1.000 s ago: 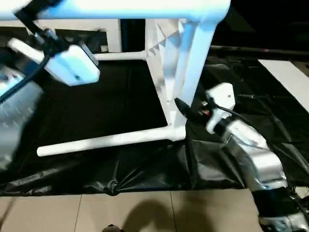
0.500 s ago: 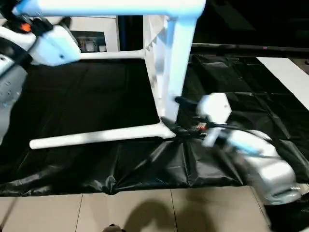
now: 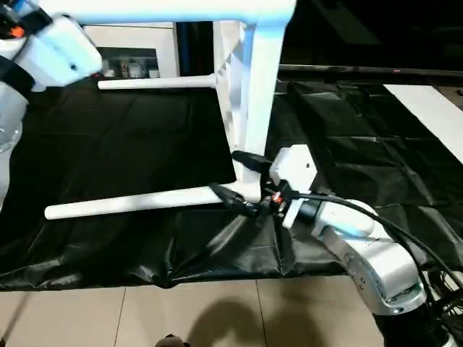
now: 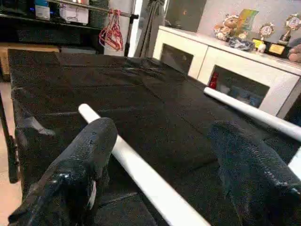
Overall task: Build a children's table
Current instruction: Flip table
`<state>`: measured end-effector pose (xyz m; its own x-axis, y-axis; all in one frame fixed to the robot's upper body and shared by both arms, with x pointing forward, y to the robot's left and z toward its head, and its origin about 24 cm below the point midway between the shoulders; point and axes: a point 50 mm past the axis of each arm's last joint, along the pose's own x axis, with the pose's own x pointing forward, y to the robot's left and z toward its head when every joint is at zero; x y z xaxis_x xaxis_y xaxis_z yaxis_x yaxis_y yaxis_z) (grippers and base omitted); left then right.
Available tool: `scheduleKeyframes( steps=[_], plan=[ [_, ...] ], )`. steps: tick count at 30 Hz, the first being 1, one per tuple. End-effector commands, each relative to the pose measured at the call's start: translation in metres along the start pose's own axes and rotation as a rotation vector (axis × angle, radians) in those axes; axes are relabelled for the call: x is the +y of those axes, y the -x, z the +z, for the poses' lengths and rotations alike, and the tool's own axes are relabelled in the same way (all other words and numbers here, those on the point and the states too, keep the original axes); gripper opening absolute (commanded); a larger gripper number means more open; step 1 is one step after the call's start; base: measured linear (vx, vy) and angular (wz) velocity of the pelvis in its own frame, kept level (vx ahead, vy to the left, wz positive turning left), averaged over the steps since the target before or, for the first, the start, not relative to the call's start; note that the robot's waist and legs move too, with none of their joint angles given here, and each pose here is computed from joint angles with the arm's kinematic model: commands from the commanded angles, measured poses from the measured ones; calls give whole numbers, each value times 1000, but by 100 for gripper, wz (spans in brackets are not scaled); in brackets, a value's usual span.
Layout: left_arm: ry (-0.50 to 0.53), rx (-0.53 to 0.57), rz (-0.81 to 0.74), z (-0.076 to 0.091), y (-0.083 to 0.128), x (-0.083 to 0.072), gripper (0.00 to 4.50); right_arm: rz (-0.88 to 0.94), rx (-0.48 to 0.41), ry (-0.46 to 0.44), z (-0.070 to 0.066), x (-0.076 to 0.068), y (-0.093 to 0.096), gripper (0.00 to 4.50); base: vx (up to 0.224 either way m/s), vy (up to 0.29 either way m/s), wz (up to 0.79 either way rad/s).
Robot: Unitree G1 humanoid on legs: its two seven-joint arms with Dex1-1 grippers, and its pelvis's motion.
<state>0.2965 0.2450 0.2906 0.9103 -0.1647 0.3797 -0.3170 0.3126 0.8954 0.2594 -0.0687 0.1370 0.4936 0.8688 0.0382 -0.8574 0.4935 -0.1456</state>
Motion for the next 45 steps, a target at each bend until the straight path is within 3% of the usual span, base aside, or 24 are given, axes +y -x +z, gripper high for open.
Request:
scheduleKeyframes(
  steps=[1,3,11,21,24,25,27,33,41,45],
  plan=[
    [48,36,-66,-5,0,-10,261,0,-6,22,6,-1,-2,356,0,0,0],
    [80,50,-81,-6,0,-11,251,-1,-4,25,6,-1,-2,356,0,0,0],
    [424,189,-46,-11,0,-12,233,-30,12,32,2,-5,-3,356,0,0,0],
    [672,348,70,-23,1,-3,233,-54,41,3,-7,-9,6,356,0,0,0],
    [675,334,81,-22,0,-1,233,-49,59,-12,-11,-8,9,356,0,0,0],
    [682,325,75,-20,1,-2,233,-62,85,-72,-20,-8,14,356,0,0,0],
    [683,327,71,-19,1,-3,233,-78,95,-95,-24,-9,16,373,0,0,0],
    [711,345,74,-19,2,-5,233,-280,161,-230,-54,-28,26,424,0,0,0],
    [718,355,87,-20,2,-2,233,-382,86,-409,-67,-39,14,447,0,0,0],
    [719,357,88,-20,2,-2,233,-334,-61,-523,-61,-40,1,450,0,0,0]
  ],
)
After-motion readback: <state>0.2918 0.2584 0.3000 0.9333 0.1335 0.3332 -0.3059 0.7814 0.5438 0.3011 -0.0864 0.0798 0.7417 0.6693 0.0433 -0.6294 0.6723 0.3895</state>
